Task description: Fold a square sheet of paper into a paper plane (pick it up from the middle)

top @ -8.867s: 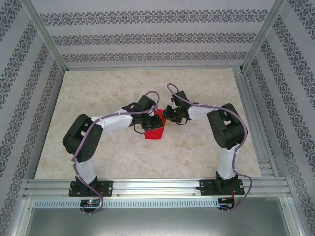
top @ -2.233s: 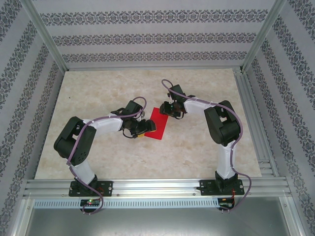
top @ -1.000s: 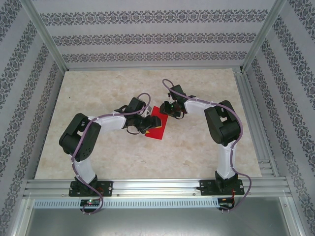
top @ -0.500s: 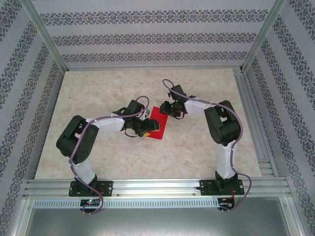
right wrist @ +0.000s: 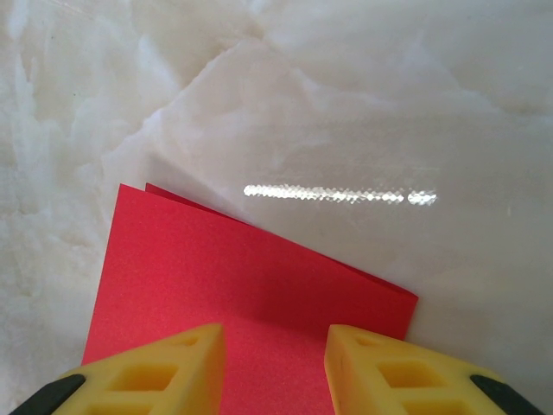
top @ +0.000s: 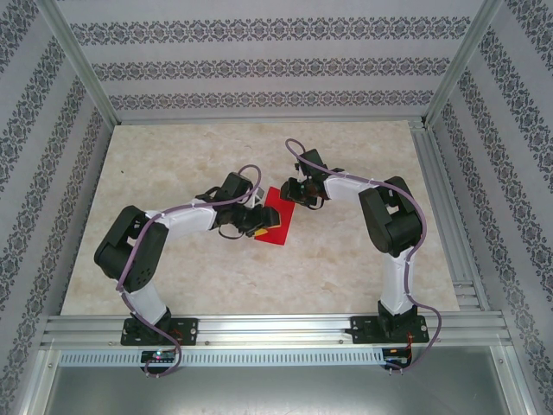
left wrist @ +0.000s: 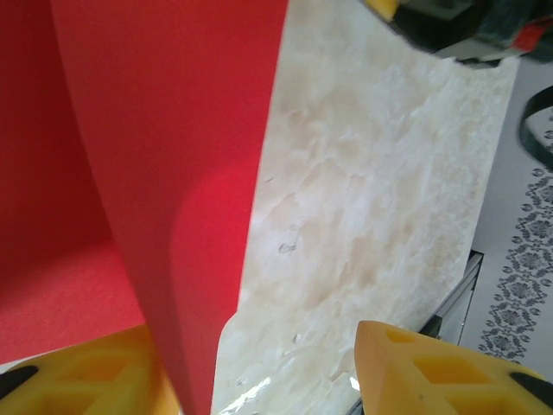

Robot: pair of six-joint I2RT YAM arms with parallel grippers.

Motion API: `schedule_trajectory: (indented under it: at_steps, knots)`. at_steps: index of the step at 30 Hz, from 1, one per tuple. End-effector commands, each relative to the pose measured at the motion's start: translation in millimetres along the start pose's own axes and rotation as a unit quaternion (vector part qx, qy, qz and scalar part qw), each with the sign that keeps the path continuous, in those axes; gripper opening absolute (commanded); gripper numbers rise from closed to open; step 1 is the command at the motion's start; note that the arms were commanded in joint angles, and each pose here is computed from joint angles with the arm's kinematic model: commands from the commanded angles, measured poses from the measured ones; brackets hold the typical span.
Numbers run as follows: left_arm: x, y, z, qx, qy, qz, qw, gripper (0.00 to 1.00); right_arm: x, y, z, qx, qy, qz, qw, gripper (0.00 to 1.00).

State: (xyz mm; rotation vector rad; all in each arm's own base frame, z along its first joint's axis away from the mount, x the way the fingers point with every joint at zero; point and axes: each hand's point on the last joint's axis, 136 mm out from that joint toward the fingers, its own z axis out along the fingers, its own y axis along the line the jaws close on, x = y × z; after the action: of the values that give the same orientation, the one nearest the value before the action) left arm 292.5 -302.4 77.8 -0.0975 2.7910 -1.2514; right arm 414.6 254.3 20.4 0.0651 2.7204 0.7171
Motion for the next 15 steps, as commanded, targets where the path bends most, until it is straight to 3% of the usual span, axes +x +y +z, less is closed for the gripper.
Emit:
schedule_trajectory:
  at_steps: [1,15]
  knots:
    - [-10.8,-26.2,3.6,0.034,-0.008,0.025,0.999,0.54,23.0,-26.3,16.8,0.031,0.034,0.021,0.999,0.38]
    - [-26.5,-30.0,23.0,0.035,-0.007,0.024,0.999,0.56,24.0,-24.2,15.7,0.023,0.037,0.024,0.999,0.38]
